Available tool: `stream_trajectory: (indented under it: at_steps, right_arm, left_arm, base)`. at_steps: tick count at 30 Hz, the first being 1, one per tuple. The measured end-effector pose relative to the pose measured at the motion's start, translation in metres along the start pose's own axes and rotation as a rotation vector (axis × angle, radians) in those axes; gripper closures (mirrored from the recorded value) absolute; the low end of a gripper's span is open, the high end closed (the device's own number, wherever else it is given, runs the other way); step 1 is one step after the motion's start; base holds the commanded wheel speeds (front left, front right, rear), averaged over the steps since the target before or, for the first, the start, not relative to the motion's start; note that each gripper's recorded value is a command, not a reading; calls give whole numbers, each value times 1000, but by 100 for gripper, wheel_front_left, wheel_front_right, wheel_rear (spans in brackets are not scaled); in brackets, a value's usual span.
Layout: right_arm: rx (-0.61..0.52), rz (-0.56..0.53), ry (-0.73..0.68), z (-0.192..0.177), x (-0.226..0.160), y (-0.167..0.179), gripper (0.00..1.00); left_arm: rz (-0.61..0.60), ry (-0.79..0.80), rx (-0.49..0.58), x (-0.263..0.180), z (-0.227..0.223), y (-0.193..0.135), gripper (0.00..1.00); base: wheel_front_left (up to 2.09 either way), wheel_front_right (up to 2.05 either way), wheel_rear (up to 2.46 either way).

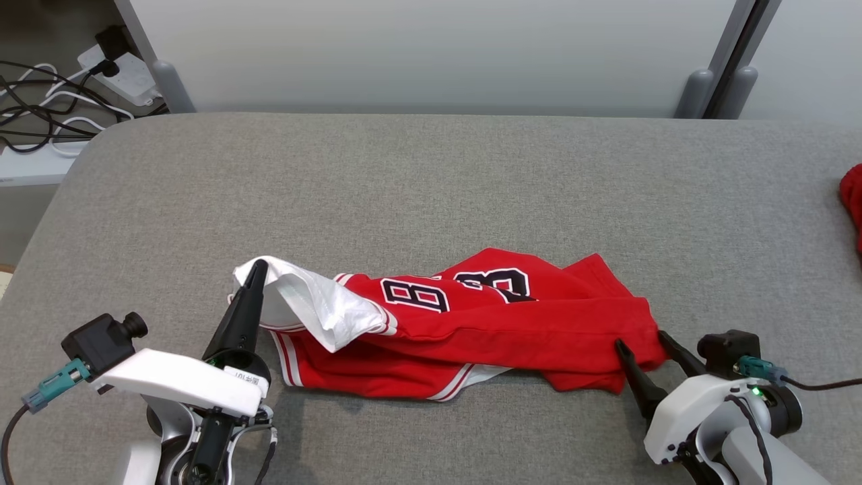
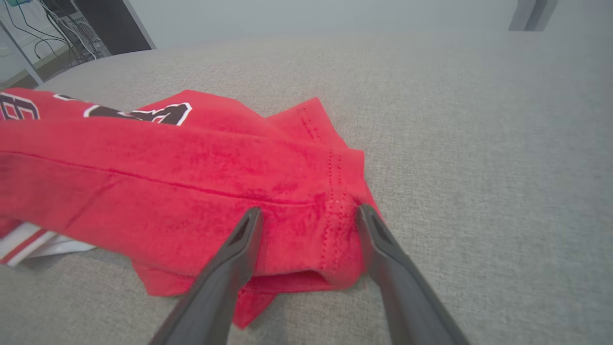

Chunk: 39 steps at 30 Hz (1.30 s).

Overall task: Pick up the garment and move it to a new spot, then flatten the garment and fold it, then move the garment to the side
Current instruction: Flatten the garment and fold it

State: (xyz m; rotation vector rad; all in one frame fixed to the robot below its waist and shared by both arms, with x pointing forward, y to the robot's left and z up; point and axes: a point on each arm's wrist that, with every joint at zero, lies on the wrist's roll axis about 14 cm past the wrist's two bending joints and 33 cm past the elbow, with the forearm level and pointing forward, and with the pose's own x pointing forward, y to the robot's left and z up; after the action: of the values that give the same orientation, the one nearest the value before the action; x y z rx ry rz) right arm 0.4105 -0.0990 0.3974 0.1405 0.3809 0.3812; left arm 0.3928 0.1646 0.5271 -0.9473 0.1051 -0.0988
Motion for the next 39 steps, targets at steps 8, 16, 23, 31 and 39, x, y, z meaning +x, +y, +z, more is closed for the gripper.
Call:
stream_trajectory:
  at_steps: [8, 16, 23, 31, 39]
  right_arm:
    - [-2, -14, 22, -4, 3, -4, 0]
    - [-13, 0, 15, 2, 7, -1, 100]
    - [-24, 1, -27, 16, 5, -4, 100]
    - [-106, -13, -292, 109, -13, -22, 100]
    - [-186, -20, -567, 209, -68, -31, 100]
  left_arm:
    - [6, -5, 1, -1, 2, 2, 100]
    - [10, -11, 3, 0, 4, 3, 100]
    - [1, -24, 4, 1, 7, 0, 100]
    - [-101, -80, 14, 0, 32, -33, 100]
    - [-320, -152, 73, -3, 89, -123, 100]
  base:
    - [0, 0, 0]
    - [0, 0, 0]
    - [0, 0, 0]
    - [0, 0, 0]
    - [0, 0, 0]
